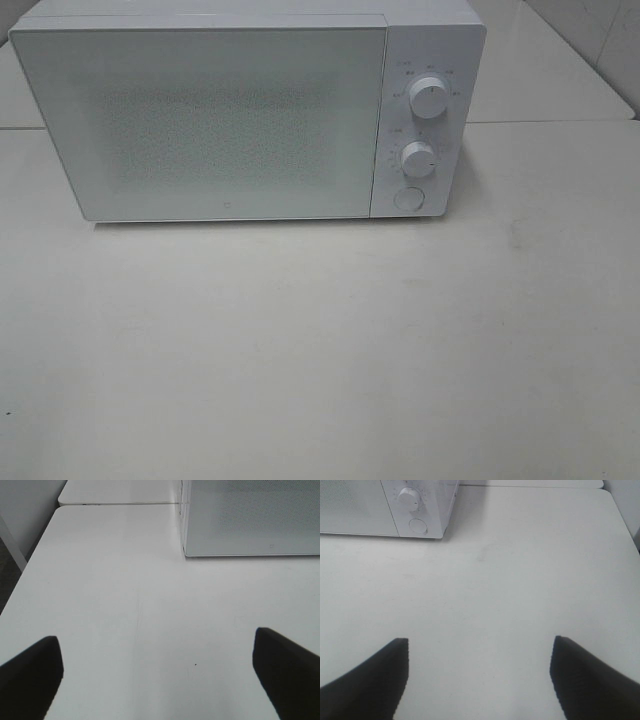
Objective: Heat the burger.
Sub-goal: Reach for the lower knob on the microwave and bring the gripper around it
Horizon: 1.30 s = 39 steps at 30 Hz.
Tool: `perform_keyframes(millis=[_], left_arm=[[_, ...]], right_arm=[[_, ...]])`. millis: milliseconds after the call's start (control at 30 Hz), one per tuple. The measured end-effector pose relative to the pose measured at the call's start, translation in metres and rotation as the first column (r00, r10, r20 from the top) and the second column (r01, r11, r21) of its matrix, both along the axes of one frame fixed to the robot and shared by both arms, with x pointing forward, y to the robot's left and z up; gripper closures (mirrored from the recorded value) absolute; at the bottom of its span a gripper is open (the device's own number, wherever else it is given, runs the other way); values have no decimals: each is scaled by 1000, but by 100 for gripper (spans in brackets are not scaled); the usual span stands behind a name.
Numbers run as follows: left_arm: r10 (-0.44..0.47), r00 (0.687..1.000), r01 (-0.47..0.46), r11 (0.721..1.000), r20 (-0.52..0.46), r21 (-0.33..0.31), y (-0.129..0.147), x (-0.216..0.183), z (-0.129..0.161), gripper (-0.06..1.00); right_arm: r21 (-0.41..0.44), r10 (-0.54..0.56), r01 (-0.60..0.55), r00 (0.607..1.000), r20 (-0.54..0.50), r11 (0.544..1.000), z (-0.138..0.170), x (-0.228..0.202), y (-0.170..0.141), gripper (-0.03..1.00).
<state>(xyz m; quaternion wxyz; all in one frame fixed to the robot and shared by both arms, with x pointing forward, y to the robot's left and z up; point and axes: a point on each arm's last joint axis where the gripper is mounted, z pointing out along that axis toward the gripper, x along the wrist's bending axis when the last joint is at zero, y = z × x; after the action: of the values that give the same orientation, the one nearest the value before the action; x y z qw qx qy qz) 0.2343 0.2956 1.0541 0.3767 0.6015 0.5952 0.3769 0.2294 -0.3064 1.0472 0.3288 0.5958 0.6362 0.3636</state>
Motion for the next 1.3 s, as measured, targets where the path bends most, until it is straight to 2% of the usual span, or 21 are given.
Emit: perform_keyframes(millis=[1300], left_arm=[[0, 1000, 0, 1000, 0, 0, 0, 0, 0, -3]], right_arm=[[0, 0, 0, 1000, 0, 1000, 0, 0, 0, 22]])
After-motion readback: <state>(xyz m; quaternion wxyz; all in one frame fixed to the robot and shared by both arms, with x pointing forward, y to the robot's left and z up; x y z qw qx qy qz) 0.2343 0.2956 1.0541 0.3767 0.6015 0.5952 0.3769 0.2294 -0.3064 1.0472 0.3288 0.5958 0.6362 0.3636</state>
